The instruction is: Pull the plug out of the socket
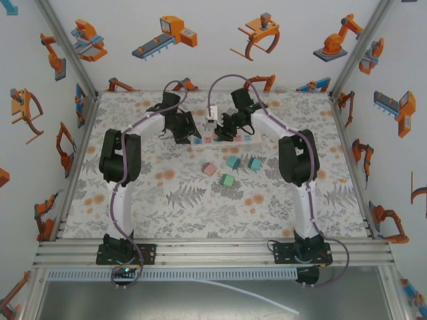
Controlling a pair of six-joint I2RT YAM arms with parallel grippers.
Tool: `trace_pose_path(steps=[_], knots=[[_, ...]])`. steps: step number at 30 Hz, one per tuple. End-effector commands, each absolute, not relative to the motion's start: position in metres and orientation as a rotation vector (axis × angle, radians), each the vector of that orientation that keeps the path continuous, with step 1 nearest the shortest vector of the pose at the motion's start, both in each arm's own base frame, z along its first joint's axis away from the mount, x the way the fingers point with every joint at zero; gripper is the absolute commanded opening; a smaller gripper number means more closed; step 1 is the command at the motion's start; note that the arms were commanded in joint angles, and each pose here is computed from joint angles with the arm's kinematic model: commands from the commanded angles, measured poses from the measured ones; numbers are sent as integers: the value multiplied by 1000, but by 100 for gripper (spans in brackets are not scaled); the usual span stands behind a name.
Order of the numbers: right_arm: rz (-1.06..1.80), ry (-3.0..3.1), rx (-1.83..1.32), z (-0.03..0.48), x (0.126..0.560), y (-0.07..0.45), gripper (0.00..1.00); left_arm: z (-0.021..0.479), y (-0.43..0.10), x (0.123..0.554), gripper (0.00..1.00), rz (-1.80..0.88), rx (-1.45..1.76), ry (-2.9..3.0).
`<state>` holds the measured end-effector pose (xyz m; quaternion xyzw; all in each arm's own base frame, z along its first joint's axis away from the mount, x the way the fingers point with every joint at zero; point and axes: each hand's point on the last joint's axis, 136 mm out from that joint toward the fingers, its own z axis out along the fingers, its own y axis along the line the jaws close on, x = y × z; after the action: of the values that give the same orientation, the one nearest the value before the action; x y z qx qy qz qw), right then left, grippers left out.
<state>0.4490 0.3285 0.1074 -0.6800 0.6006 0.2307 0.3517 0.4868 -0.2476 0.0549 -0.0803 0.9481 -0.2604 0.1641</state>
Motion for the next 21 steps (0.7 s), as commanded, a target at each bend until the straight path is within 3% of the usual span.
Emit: trace_pose_path(steps=[1, 6, 9, 17, 21], knots=[[638, 1544, -1740, 115, 452, 331, 43, 30, -243, 468, 54, -711, -232, 2796], [667, 1550, -1734, 111, 449, 334, 41, 27, -242, 465, 53, -703, -225, 2807], [689, 1552, -1723, 110, 449, 335, 31, 25, -241, 464, 53, -701, -228, 2812], [695, 1555, -1718, 112, 447, 337, 27, 11, -237, 460, 52, -663, -229, 2847], [709, 1508, -1685, 135, 448, 342, 15, -1, -222, 456, 44, -537, -248, 2869]])
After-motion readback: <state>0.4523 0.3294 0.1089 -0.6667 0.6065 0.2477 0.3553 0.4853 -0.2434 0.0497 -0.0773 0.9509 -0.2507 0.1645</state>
